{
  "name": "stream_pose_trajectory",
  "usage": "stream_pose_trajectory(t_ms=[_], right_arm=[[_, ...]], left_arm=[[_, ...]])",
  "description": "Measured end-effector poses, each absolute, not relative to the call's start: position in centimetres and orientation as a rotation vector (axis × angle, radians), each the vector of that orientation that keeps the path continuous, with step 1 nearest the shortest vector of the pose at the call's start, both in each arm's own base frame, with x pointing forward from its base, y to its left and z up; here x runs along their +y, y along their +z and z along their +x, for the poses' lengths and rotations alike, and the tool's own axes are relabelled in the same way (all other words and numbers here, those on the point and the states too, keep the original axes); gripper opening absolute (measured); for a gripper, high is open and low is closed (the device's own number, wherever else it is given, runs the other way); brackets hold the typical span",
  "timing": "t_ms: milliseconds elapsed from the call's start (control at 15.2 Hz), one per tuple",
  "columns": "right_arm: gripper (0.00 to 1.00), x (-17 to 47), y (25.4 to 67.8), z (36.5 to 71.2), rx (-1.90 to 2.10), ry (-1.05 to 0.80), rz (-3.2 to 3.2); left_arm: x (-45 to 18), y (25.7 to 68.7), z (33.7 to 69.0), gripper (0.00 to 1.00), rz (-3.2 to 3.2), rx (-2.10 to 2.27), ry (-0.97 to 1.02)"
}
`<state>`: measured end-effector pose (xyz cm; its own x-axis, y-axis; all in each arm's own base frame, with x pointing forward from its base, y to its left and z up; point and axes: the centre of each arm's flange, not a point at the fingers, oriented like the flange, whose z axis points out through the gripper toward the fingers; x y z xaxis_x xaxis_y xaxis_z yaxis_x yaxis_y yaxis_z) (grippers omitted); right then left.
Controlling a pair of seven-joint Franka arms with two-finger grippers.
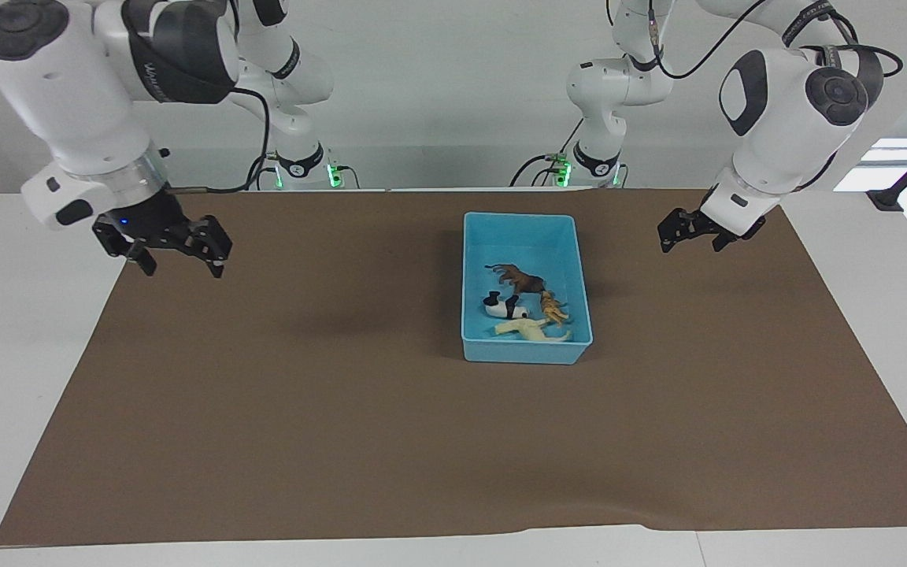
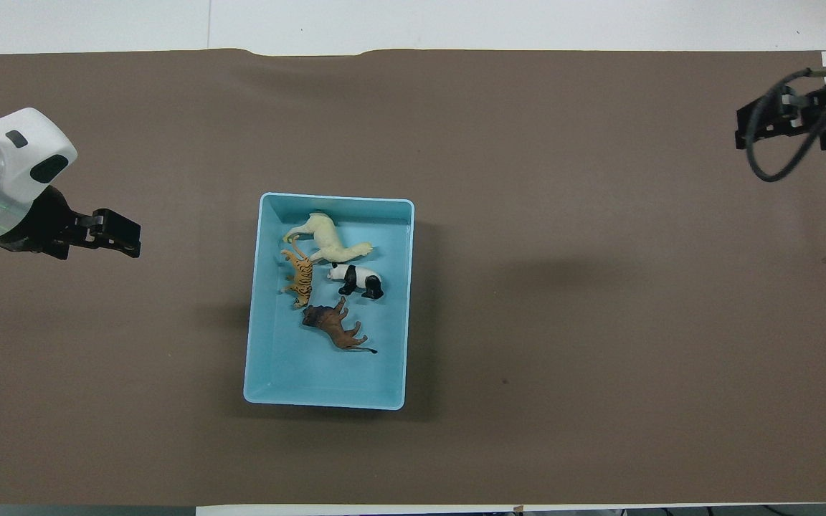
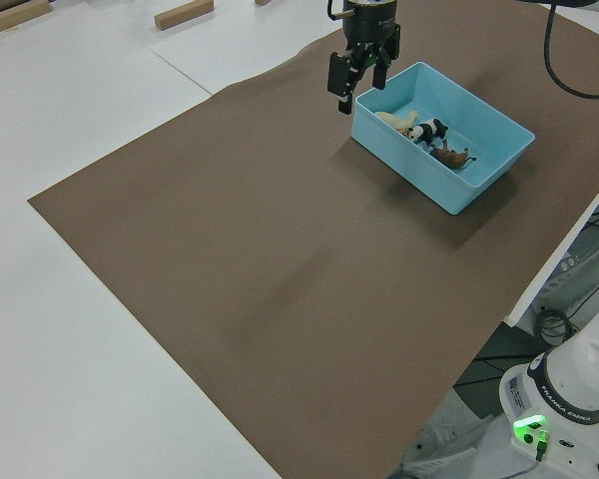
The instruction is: Put all toys into storage box
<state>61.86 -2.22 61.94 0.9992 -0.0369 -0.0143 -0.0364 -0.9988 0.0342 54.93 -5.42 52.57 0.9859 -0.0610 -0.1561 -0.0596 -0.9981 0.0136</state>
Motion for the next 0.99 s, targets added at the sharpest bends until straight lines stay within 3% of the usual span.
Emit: stream_pose_trajectory(t_ms=[396,990], right_arm=[[1.0,-5.5,62.6,54.5,-0.055,-0.092,3.121],[1.0,-7.2,62.3,54.3,-0.04,-0.042,3.157]], left_arm=[[-5.7,53.0,54.9,1.0,3.126,-0.1,-0.146],[-5.8,53.0,55.1,1.0,3.124,-0.103,-0.134]])
